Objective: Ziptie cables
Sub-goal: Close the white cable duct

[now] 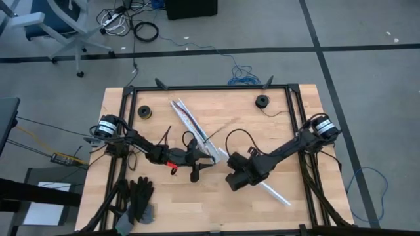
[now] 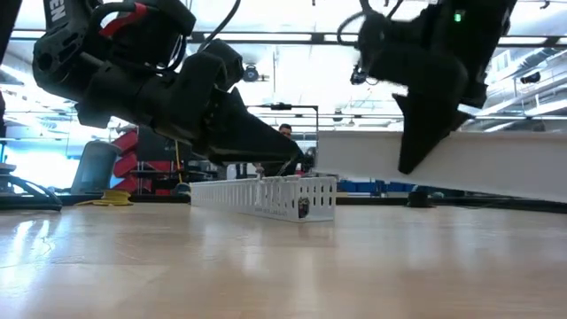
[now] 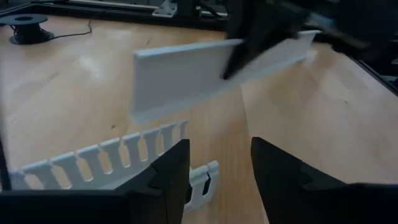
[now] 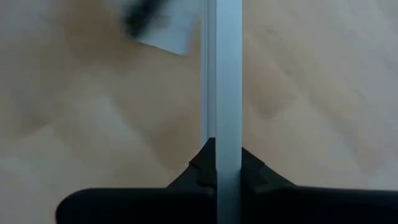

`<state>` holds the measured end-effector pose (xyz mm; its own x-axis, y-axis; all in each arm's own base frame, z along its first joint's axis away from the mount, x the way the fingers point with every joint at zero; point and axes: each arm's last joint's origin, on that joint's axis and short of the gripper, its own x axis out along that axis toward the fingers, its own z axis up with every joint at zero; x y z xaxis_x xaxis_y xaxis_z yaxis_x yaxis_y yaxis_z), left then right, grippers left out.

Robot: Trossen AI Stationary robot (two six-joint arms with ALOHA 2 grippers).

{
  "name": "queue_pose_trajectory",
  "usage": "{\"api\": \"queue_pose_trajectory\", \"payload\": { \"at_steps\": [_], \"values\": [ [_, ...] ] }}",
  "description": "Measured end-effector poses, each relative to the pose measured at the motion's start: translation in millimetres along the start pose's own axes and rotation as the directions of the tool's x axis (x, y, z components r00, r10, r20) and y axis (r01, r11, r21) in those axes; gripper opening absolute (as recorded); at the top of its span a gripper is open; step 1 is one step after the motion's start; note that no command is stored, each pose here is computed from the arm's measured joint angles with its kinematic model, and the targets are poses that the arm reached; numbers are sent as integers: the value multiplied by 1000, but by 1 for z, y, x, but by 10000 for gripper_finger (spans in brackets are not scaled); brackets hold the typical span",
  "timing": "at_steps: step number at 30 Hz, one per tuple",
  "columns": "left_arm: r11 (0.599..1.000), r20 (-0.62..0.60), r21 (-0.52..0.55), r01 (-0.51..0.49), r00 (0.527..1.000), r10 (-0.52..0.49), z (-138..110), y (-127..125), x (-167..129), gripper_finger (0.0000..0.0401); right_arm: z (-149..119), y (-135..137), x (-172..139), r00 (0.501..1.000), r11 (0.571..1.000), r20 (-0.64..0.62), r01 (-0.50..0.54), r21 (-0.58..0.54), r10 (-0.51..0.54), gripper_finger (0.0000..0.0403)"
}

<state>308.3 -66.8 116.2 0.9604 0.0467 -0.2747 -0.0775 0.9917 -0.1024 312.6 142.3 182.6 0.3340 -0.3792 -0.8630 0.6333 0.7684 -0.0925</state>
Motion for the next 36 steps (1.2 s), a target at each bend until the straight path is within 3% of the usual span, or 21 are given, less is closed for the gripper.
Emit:
{"api": "queue_pose_trajectory", "payload": {
  "at_steps": [10,25,36],
  "values": [
    [999,-22,3,39,999,-39,-2,-3,0,147,0,-3,1,999,999,16,38,-9,-37,0],
    [995,-29,89,-45,998,48,13,0,-10,147,4,-19,4,979,979,49,198,-49,-196,0],
    [990,-137,108,-90,985,105,11,3,-18,147,-2,-22,14,981,981,48,188,-39,-186,1]
  ]
}}
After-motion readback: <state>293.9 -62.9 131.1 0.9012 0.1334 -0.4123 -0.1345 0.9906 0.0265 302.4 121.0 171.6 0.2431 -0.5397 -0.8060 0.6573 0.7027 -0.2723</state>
